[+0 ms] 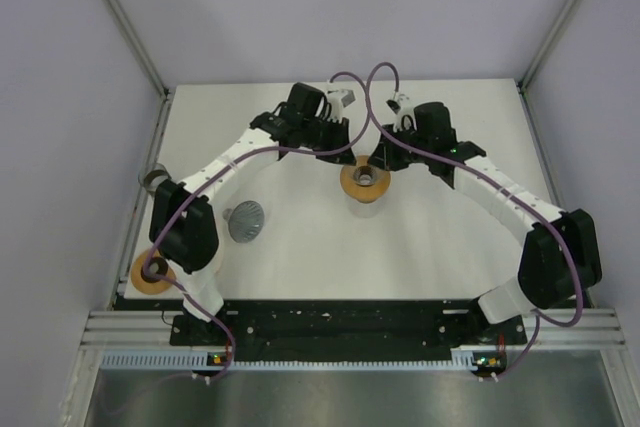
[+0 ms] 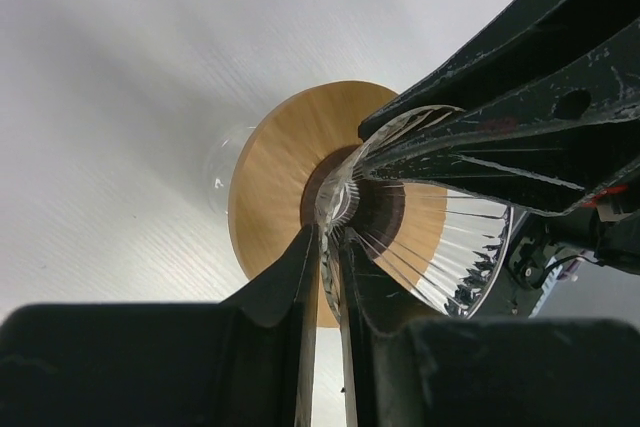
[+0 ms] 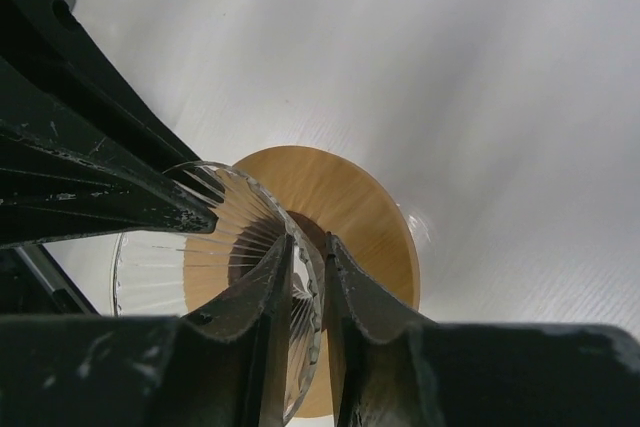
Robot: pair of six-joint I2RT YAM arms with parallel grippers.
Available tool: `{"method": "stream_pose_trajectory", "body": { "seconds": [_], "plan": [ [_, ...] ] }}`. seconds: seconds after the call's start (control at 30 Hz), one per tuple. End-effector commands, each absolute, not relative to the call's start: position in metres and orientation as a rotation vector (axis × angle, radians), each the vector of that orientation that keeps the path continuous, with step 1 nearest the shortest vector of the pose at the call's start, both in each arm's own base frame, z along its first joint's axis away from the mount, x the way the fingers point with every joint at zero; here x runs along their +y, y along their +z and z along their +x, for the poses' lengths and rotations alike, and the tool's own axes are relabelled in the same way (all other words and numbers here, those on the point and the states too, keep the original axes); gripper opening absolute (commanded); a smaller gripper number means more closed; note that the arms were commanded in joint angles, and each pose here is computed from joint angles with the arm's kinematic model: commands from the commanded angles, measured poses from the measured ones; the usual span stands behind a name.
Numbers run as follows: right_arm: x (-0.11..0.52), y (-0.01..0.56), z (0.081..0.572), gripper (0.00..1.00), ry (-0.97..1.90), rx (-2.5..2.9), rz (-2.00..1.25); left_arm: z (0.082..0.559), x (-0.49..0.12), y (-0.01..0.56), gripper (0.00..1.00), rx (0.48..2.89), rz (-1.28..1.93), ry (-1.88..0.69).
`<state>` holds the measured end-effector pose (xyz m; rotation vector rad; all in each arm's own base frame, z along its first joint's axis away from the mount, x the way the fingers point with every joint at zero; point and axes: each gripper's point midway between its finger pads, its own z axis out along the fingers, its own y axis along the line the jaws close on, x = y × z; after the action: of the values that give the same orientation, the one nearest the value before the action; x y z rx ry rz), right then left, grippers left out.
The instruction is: Place the coffee filter in the dripper
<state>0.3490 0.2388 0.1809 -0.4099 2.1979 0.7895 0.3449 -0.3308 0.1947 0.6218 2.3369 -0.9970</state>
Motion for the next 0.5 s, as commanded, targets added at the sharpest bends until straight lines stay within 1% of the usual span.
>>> {"method": "stream_pose_trajectory", "body": {
  "seconds": [0.0,0.07,0.13,0.23,0.4,0.47],
  "plan": [
    [0.233,0.148,0.329,0.2,0.752,2.35,-0.487,0.333,-0.319,0.148,0.18,2.483,0.721,-0.871],
    [0.236,0.155,0.331,0.24,0.76,2.334,-0.491,0.334,-0.32,0.153,0.19,2.477,0.727,-0.873],
    [0.236,0.161,0.334,0.26,0.758,2.321,-0.497,0.335,-0.32,0.157,0.21,2.468,0.725,-0.874],
    [0.237,0.168,0.336,0.28,0.76,2.307,-0.5,0.337,-0.323,0.17,0.29,2.432,0.735,-0.891],
    [0.241,0.183,0.338,0.37,0.776,2.271,-0.52,0.339,-0.325,0.188,0.41,2.386,0.753,-0.89],
    [0.242,0.191,0.34,0.42,0.783,2.252,-0.536,0.34,-0.324,0.195,0.46,2.372,0.757,-0.886]
  ]
}}
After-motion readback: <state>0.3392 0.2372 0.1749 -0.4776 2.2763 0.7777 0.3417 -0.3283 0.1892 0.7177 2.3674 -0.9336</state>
